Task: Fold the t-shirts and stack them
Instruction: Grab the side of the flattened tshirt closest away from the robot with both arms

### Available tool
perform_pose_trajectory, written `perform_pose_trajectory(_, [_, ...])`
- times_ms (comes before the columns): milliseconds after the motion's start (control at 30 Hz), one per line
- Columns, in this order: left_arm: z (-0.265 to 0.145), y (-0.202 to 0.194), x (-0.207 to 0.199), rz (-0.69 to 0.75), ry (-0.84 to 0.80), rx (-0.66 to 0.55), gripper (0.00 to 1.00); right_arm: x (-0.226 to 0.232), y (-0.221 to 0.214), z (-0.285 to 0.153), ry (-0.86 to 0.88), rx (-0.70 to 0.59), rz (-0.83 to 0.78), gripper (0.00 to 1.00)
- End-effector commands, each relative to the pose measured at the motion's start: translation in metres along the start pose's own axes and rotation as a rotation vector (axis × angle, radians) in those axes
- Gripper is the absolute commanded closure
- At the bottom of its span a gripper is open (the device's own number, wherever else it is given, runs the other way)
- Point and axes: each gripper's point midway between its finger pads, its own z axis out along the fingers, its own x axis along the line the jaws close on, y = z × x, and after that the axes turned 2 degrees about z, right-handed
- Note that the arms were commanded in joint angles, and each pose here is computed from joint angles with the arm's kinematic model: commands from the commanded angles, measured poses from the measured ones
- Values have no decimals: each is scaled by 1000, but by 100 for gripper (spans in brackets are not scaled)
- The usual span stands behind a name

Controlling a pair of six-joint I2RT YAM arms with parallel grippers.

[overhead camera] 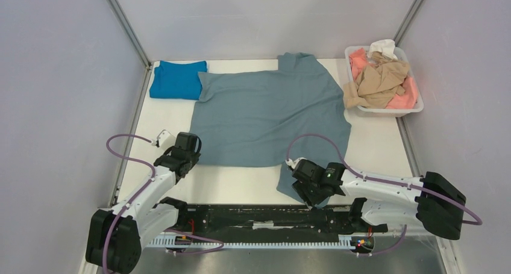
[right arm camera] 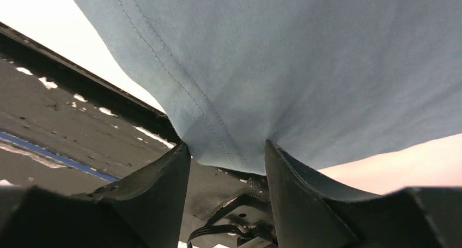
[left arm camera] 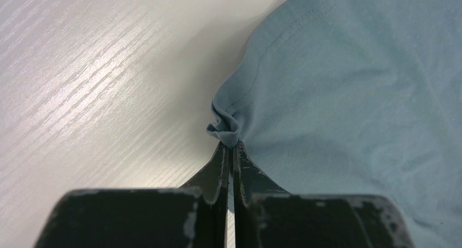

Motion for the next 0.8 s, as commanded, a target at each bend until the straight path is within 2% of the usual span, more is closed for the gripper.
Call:
perform_pose_trajectory(0, [1, 8, 4, 10, 23, -41, 98, 1, -2, 16, 1, -9, -1, 46])
perform_pose_trajectory(67, [2, 7, 4, 8, 23, -36, 98, -10, -2, 23, -60, -11, 0, 51])
perform_pose_trajectory(100, [1, 7, 4, 10, 22, -32, 98, -15, 1, 24, -90, -17, 1, 56])
perform_pose_trajectory(133, [2, 6, 4, 10, 21, -27, 98, -20, 3, 23, -123, -24, 0, 67])
perform_pose_trajectory(200, [1, 5, 3, 8, 20, -21, 98, -26, 9, 17, -161, -42, -4, 82])
perform_pose_trajectory(300, [-3, 2, 5, 6, 22, -2, 98, -30, 19, -1, -179, -76, -25, 93])
perform_pose_trajectory(400, [-9, -3, 15, 5, 51, 25, 98, -26, 16, -18, -142, -59, -67, 100])
perform_pose_trajectory(500, [-15, -10, 30, 0, 81, 50, 98, -22, 3, -29, -95, -15, -78, 100])
perform_pose_trajectory(767, [-35, -34, 50, -49, 33, 130, 98, -11, -28, -39, 15, 23, -68, 100])
